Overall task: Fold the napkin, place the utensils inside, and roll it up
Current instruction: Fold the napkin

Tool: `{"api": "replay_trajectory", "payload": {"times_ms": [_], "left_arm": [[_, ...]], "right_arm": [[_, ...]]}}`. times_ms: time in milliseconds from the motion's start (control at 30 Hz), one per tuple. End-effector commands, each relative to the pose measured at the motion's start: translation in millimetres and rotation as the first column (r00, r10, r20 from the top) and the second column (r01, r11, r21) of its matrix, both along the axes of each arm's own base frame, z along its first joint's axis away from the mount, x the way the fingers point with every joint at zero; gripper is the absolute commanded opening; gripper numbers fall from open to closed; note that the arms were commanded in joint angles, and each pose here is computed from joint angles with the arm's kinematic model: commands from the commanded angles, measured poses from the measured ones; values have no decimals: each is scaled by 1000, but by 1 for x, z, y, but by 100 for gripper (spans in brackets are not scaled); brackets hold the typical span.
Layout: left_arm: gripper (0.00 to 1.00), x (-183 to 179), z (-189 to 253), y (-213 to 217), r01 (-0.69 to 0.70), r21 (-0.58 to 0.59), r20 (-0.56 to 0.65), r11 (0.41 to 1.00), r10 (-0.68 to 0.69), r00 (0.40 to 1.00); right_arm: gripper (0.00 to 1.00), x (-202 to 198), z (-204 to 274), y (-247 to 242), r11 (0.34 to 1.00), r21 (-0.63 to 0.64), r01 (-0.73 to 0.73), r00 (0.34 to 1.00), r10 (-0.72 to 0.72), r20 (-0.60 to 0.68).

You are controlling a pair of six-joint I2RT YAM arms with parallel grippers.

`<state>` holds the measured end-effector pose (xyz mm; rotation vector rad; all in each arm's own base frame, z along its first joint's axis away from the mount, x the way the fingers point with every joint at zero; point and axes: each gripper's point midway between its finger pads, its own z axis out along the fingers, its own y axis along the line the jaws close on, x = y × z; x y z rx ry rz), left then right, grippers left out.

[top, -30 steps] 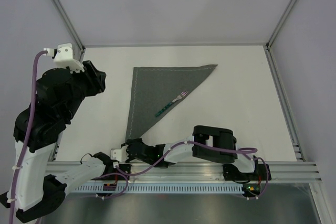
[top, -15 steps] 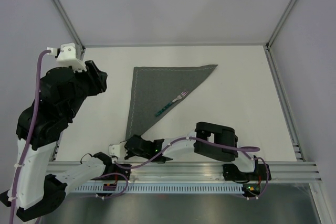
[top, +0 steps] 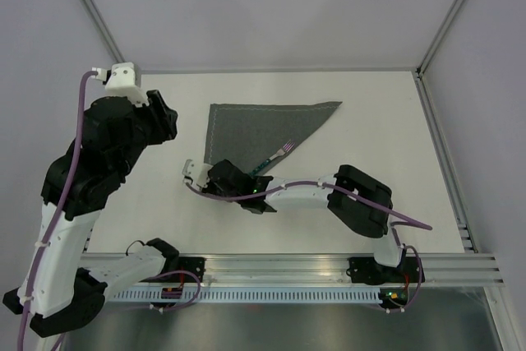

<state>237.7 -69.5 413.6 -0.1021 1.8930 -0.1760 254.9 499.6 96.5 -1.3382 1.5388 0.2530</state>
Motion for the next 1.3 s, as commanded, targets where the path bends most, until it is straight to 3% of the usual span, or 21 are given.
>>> {"api": "replay_trajectory", "payload": {"times_ms": [0,267,567,1267], "left_arm": [[56,10,5,-15,40,-40,24,998,-39,999],[56,31,-15,-41,103,-51,-9,993,-104,995],[56,57,-53,-82,200,-98,-64,975,-207,976],[55,96,-184,-141,278,-165,-290,946,-316,904]], "right_arm": [[17,15,22,-22,997,42,68,997,-66,-45],[16,76,17,-91,972,13,234,970,-233,-62],[15,117,7,-157,929,-30,370,928,-371,-44],[14,142,-2,-216,863,-43,503,862,-505,-48]]}}
